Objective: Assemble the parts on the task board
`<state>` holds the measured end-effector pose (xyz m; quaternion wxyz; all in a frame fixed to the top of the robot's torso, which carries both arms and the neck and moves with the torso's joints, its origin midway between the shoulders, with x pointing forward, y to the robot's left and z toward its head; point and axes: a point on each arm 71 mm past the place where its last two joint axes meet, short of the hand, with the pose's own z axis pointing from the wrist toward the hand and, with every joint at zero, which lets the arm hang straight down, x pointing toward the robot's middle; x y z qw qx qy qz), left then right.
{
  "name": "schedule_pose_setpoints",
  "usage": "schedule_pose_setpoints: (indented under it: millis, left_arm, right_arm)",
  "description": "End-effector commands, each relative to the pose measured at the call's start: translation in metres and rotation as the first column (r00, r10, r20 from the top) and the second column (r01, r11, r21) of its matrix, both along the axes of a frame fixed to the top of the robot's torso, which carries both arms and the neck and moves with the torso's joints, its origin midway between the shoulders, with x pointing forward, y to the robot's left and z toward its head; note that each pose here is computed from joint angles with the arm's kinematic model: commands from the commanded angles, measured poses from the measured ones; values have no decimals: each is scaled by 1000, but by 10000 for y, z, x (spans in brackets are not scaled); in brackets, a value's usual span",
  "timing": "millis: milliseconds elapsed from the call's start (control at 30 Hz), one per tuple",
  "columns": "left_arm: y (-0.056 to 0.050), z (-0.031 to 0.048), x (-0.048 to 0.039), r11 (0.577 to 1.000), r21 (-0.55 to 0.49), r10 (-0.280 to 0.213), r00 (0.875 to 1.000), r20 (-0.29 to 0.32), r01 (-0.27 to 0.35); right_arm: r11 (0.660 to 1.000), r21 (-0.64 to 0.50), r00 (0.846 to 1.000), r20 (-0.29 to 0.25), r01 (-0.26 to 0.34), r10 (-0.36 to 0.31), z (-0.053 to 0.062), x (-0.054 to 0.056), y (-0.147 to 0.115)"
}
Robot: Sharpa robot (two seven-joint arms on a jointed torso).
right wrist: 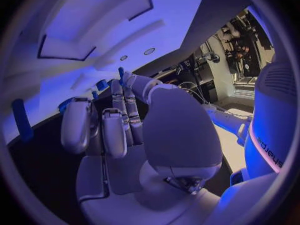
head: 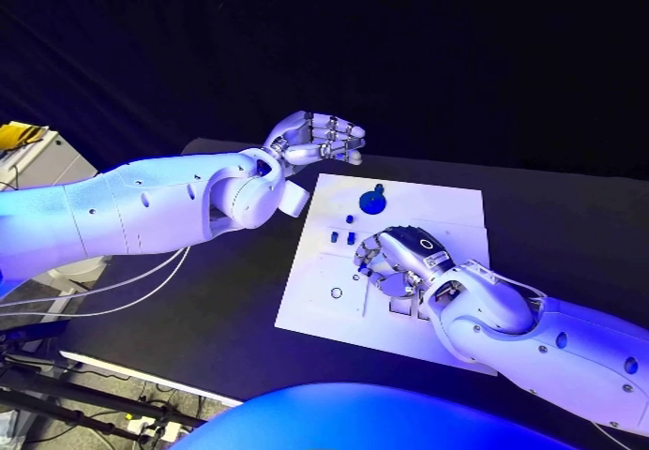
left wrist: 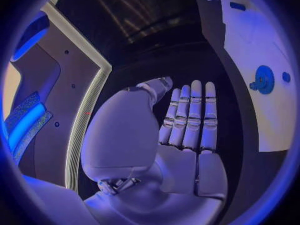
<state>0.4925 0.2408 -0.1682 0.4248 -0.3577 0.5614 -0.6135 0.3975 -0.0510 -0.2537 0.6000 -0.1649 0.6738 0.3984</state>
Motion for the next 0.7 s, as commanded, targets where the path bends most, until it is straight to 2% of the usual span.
schedule_pose_setpoints:
  millis: [33,700]
  left_arm:
    - [-12,9,2,1000,-8,-4,1000,4,4]
    - [-9,-4,10,1000,-2,-9,1000,-10,9]
  right_arm:
    - [999,-35,1000,-6,-21,20,-31,-22,26]
    - [998,-61,999,-25,-35,33,-72,-56,74]
